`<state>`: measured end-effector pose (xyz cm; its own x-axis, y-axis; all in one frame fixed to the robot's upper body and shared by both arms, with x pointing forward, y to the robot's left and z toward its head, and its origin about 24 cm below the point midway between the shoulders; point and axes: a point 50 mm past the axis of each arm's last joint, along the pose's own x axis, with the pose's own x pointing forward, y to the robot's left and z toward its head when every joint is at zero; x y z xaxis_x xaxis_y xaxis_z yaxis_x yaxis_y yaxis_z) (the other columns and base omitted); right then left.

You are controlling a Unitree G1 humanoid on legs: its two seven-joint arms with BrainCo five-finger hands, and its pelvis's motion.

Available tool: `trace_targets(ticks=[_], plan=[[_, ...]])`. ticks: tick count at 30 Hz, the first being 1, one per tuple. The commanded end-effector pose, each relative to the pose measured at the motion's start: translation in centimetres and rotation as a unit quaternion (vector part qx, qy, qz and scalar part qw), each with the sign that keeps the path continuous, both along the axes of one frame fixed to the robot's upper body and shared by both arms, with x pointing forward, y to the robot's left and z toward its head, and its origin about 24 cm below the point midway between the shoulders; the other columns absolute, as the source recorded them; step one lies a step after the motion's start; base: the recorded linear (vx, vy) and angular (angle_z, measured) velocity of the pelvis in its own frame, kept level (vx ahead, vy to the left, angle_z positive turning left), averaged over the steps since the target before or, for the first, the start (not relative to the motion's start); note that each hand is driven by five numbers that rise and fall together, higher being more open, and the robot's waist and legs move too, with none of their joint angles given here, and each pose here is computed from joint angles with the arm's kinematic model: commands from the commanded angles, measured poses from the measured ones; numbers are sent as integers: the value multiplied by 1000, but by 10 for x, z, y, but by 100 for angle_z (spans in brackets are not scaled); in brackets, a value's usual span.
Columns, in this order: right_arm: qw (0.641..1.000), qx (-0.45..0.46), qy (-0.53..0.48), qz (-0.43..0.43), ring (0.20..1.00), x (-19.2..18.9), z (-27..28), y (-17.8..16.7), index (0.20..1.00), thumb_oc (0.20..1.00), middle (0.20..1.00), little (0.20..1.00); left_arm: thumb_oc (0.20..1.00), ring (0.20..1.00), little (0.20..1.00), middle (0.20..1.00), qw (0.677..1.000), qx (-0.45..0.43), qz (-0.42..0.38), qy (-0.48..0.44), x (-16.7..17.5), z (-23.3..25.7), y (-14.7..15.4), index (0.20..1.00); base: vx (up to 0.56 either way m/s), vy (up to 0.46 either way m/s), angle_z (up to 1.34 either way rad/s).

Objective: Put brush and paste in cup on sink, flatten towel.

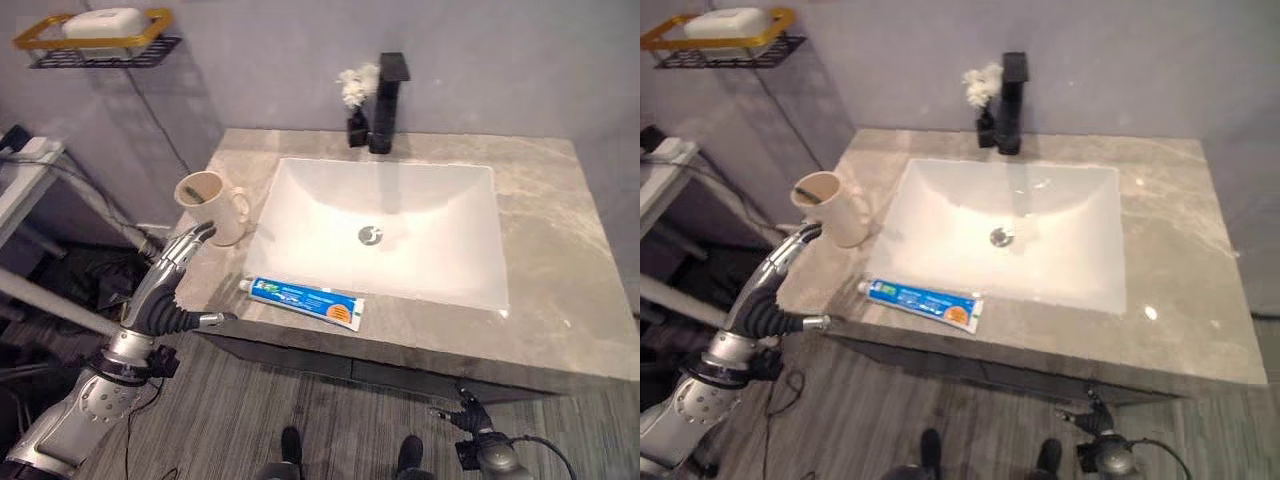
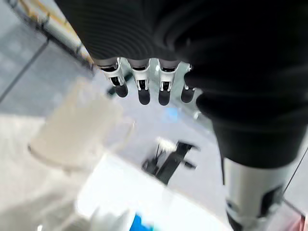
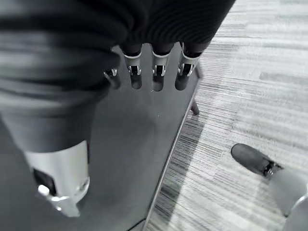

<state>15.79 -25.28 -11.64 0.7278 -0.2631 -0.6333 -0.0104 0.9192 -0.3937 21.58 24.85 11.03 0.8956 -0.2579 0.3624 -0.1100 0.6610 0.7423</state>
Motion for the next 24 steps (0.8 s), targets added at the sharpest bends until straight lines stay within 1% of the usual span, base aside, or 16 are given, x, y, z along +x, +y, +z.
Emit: trace_targets(ticks=[1,5,12,17,24], plan=[[999,-2,-44,-2,1000,15,13,-7,1000,1000,1000,1000,1000,1000,1000,1000,1000,-3,-6,-17,13,8,-4,1000,16,33,-28],[998,0,-63,6,1000,20,20,-6,1000,1000,1000,1000,1000,1000,1000,1000,1000,-10,2,10,17,-4,-3,1000,27,40,-24],[998,-5,-69,15,1000,20,21,-4,1000,1000,1000,1000,1000,1000,1000,1000,999,-9,8,43,19,-18,-3,1000,21,21,-13],[997,-5,-71,5,1000,20,22,-7,1000,1000,1000,1000,1000,1000,1000,1000,998,-37,3,52,20,-19,-5,1000,0,0,0],[998,-9,-66,-8,1000,14,21,-13,1000,1000,1000,1000,1000,1000,1000,1000,997,-37,3,68,20,-25,-6,1000,9,-1,0]])
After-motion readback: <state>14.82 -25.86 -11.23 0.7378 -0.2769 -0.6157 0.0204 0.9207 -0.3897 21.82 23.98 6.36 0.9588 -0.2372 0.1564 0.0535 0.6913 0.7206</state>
